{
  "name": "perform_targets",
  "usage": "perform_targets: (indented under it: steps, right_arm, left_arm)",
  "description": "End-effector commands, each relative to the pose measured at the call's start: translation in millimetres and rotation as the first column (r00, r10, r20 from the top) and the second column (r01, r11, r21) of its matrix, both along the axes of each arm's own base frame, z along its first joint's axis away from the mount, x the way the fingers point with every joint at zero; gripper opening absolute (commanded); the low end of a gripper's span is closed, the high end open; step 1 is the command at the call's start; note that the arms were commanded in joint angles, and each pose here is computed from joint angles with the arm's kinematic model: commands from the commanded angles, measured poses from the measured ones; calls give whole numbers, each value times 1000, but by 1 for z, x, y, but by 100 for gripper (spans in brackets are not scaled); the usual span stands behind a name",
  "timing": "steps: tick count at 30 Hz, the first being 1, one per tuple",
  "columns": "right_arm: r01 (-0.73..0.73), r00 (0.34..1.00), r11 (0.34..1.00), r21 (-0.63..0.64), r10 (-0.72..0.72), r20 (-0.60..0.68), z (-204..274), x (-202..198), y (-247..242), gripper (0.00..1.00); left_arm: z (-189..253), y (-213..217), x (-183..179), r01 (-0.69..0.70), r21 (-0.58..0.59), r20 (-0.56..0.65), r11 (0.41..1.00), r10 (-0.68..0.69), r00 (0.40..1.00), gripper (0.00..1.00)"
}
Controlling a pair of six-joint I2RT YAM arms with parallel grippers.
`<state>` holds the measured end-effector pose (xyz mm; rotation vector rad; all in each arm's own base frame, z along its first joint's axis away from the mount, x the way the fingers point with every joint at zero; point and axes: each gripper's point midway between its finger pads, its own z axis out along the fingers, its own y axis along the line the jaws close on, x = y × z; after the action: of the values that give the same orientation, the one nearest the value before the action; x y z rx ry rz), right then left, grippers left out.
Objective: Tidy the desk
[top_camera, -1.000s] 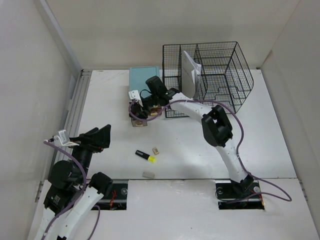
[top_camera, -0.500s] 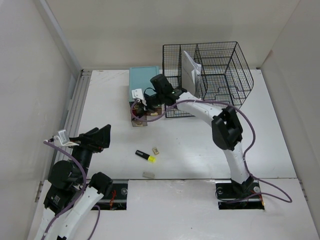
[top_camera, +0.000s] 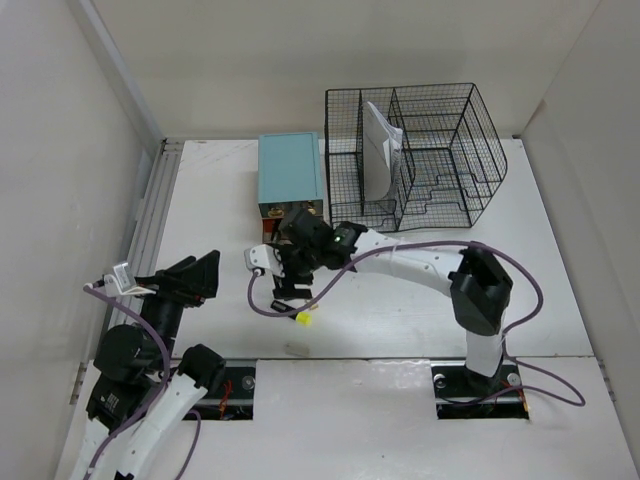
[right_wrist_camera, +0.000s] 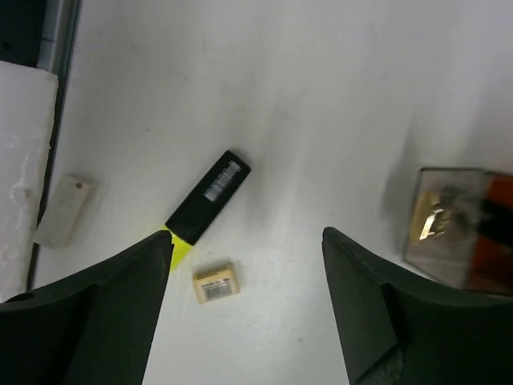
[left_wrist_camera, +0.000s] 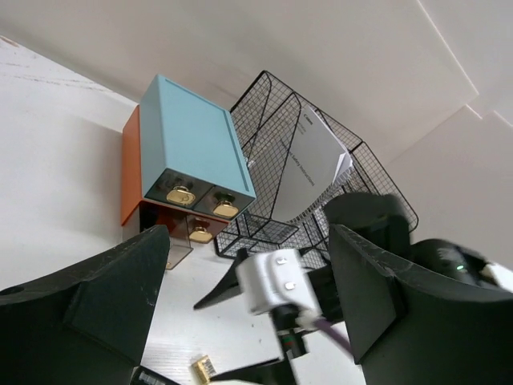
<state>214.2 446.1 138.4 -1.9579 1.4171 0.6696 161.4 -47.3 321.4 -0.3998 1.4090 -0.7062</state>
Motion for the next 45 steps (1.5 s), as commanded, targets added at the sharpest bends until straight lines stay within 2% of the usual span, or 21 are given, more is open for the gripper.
perform_targets:
  steps: [1,3,5,7,8,11,17,22,24,32,40,45]
  right_arm:
    - [177,974,977,-118,-191,-123,-34,-5,-11,81]
    - [272,943,953,-136,-292,-161,-47,-9,-8,82]
    - [354,924,928,-114,-366,-113,-45,-10,-4,82]
    - [426,896,903,-54,-429,-118,-41,-7,6,82]
    - [494,864,869,-27,-494,-94,-34,5,6,82]
    - [541,828,838,-67,-545,-129,-44,4,18,82]
    - [556,804,825,-97,-564,-190,-51,1,40,81]
    - [663,728,739,-124,-674,-126,-64,17,36,80]
    - [678,713,723,-133,-691,-119,-71,19,35,77]
    - [691,694,694,-200,-715,-83,-86,11,20,75]
    - [623,755,756,-201,-648,-99,-71,-15,26,71]
    - [606,763,759,-235,-639,-97,-75,-24,22,70]
  left_arm:
    - [13,4,-9,8,-38,61,999,-6,998,78]
    - [14,7,-11,0,-47,71,999,4,997,78]
    - [16,9,-13,0,-55,83,998,4,997,78]
    - [14,9,-13,0,-56,84,998,4,996,78]
    - [15,10,-15,1,-62,93,998,5,996,78]
    - [15,10,-15,1,-62,93,998,5,996,78]
    - [16,12,-17,1,-67,101,998,5,995,78]
    - [18,14,-21,0,-68,118,998,8,993,78]
    - [18,14,-21,0,-68,118,998,8,993,78]
    - [19,15,-22,1,-73,125,997,8,992,78]
    - [20,16,-24,1,-78,133,997,9,991,78]
    - [20,16,-24,1,-78,133,997,9,991,78]
